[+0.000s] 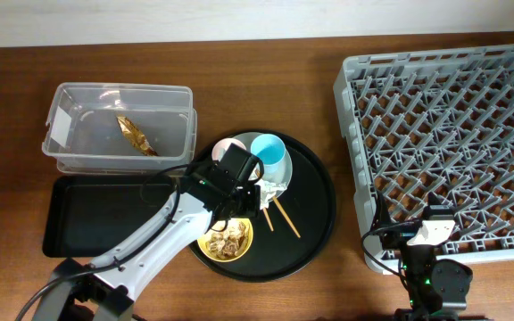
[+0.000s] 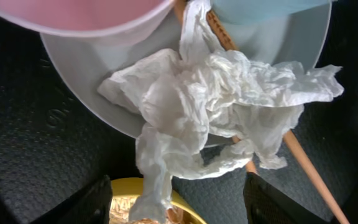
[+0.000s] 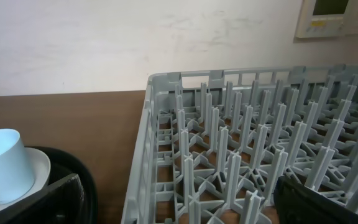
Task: Sort waste into correct bins and load items into the dishwasher rack
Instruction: 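Reach the left gripper to the crumpled tissue on the plate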
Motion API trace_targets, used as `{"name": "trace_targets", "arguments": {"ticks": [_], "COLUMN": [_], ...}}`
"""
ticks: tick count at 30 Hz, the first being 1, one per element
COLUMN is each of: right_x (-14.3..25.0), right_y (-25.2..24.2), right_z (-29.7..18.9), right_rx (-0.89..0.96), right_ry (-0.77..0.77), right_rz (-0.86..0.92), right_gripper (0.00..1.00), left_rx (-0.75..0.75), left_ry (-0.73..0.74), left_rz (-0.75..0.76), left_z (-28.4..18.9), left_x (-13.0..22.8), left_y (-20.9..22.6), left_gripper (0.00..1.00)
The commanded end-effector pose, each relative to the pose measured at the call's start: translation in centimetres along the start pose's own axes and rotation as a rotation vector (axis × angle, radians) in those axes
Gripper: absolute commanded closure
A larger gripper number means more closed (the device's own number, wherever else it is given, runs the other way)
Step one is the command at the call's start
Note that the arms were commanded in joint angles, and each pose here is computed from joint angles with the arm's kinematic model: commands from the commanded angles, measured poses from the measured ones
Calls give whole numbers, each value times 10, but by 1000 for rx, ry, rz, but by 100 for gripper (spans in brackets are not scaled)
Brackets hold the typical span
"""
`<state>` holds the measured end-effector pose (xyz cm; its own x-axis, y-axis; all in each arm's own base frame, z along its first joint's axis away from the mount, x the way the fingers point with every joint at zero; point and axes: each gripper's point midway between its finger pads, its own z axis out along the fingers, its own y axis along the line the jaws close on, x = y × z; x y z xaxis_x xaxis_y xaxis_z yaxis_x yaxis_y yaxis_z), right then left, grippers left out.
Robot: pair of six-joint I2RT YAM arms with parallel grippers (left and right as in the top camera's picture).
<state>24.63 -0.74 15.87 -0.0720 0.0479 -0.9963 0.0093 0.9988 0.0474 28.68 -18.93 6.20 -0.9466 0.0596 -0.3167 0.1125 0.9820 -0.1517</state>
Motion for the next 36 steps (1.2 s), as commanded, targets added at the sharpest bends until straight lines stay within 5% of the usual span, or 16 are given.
{"name": "trace_targets", "arguments": {"ticks": [1,5,9,13,16,23,30,33,36], "right_x": [3,3,3,3,2,3,3,3,2], "right_y": [-3,-3,-3,-3,-3,-3,-3,-3,-3], "right_z": [0,0,0,0,0,0,0,0,0], "right_rx": [12,12,12,12,12,12,12,12,12], "right_ry": [4,4,4,4,4,4,4,4,4], "right_rz": [1,1,1,1,1,1,1,1,1], "right_gripper": [2,1,2,1,2,1,1,1,1], "left_rx": [-18,-20,-20,-21,-20,-15,-15,-26,-38], "left_ry": [-23,-19,-17,-15,-15,-13,-13,-18,-25], "left_rz": [8,8,8,9,14,27,32,33,32], "left_z": [-1,11,13,13,13,12,13,13,13], "left_x": [-6,-7,-7,-6,-6,-3,-3,-3,-5], "left_y": [0,-1,-1,-1,-3,-7,-9,-7,-5], "left_gripper": [33,34,53,53,62,50,50,68,100]}}
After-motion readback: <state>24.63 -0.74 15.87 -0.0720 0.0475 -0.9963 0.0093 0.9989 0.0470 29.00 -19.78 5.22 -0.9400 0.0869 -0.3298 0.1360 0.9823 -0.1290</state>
